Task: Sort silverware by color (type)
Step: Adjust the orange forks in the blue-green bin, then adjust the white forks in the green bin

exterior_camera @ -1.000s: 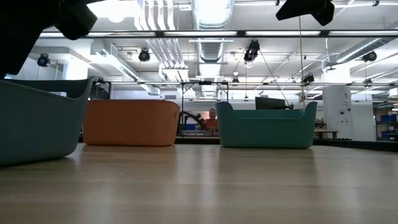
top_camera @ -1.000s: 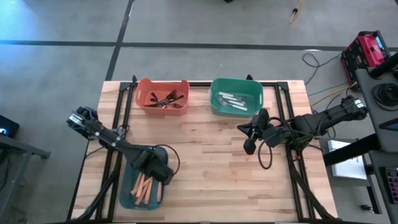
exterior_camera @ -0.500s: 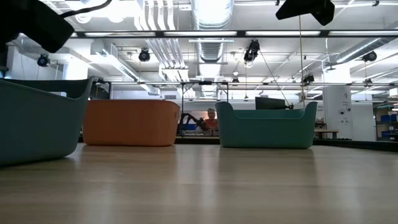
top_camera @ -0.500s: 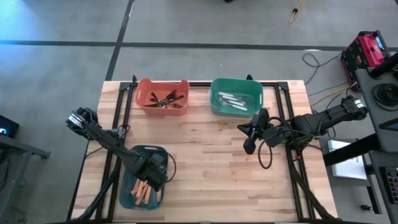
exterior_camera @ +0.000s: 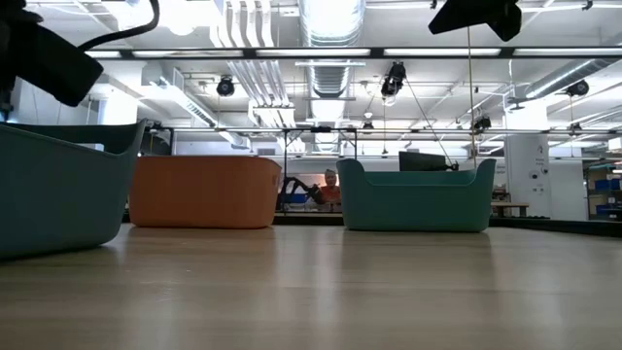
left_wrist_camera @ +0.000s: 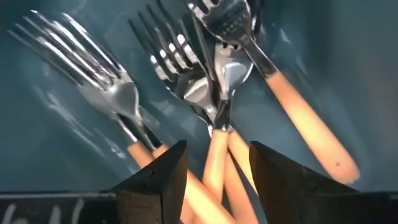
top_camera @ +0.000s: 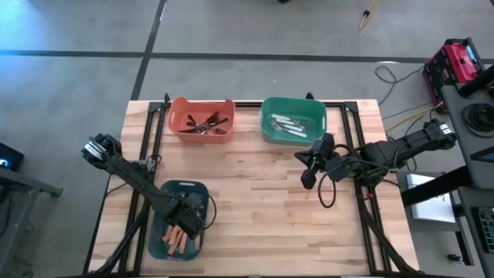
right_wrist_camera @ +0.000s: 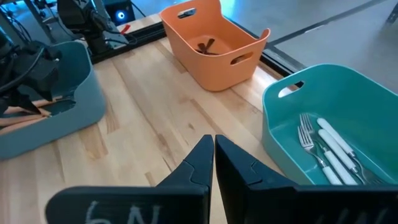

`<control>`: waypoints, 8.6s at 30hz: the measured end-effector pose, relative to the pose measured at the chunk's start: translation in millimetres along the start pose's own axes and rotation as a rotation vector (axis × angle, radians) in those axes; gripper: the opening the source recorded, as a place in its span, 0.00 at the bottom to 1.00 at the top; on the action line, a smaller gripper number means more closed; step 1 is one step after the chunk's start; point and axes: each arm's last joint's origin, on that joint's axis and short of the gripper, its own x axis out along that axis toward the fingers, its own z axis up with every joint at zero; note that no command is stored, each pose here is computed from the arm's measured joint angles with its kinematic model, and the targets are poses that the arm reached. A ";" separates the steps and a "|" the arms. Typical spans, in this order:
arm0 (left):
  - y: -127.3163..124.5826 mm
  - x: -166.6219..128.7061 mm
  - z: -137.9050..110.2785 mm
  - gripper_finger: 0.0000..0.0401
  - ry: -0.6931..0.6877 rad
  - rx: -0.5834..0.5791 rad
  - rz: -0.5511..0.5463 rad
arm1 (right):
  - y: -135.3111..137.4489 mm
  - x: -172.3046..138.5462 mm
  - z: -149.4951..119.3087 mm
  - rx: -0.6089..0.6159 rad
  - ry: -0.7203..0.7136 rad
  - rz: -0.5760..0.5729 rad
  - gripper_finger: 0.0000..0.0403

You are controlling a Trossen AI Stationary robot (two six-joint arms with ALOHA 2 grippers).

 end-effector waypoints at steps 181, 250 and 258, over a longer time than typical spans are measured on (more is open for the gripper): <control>-7.2 -17.7 -0.6 0.29 -0.105 -0.510 -0.025 | 8.1 19.6 -8.9 -0.113 0.034 -0.072 0.02; 51.5 -100.8 62.8 0.09 -0.327 -0.114 -0.242 | -15.4 36.2 73.2 0.118 -0.122 -0.004 0.02; 75.0 -113.6 86.9 0.09 -0.392 -0.046 -0.232 | -18.1 50.5 92.6 0.103 -0.032 -0.048 0.02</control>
